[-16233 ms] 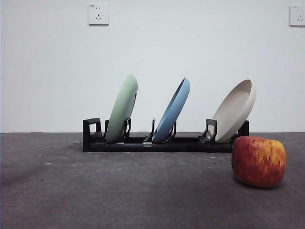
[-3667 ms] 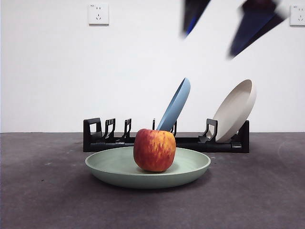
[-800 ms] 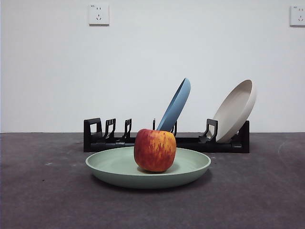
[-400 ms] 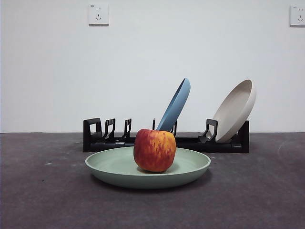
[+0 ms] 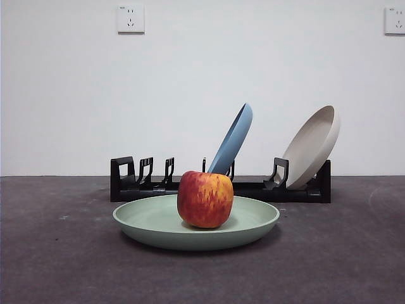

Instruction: Take the green plate from the plate rack,put the plate on the table,take the apple from the table,put the apple in the plate

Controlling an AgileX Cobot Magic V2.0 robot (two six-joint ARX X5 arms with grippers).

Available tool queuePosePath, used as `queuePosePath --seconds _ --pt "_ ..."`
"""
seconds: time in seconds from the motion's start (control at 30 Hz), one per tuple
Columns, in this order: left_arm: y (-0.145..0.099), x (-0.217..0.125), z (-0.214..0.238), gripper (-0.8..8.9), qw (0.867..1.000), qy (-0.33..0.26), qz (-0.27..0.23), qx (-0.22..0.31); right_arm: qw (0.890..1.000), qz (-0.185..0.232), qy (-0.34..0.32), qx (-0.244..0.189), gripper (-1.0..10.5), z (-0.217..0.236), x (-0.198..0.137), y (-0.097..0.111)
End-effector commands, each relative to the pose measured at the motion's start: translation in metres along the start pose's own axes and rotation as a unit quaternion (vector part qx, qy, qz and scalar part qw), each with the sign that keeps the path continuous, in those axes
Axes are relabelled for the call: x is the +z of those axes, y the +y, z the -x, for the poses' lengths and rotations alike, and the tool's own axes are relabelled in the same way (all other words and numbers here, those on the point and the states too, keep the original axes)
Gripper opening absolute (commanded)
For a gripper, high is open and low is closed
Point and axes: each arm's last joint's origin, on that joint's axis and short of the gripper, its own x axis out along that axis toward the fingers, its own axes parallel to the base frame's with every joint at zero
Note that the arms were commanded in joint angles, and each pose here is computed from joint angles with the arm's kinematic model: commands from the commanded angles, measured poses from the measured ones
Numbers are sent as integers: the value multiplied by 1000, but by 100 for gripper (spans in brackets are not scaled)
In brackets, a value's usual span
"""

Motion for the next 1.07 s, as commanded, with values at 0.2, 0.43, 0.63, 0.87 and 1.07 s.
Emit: queuePosePath --seconds 0.2,0.43,0.63,0.87,1.07 --pt "0 -4 -1 -3 1000 7 6 2 1000 -4 3 -1 1 -2 -1 0" --pt "0 -4 -1 -3 1000 6 6 1 1000 -4 2 -2 0 -2 -1 0" --pt "0 -4 -1 -3 1000 6 6 1 999 22 -40 -29 1 8 -3 -7" --pt "0 -4 -1 -3 1000 6 6 2 966 17 -253 -46 1 31 -9 -27" --pt "0 -4 -1 -3 1000 6 6 1 929 22 -344 -132 1 0 -45 -47"
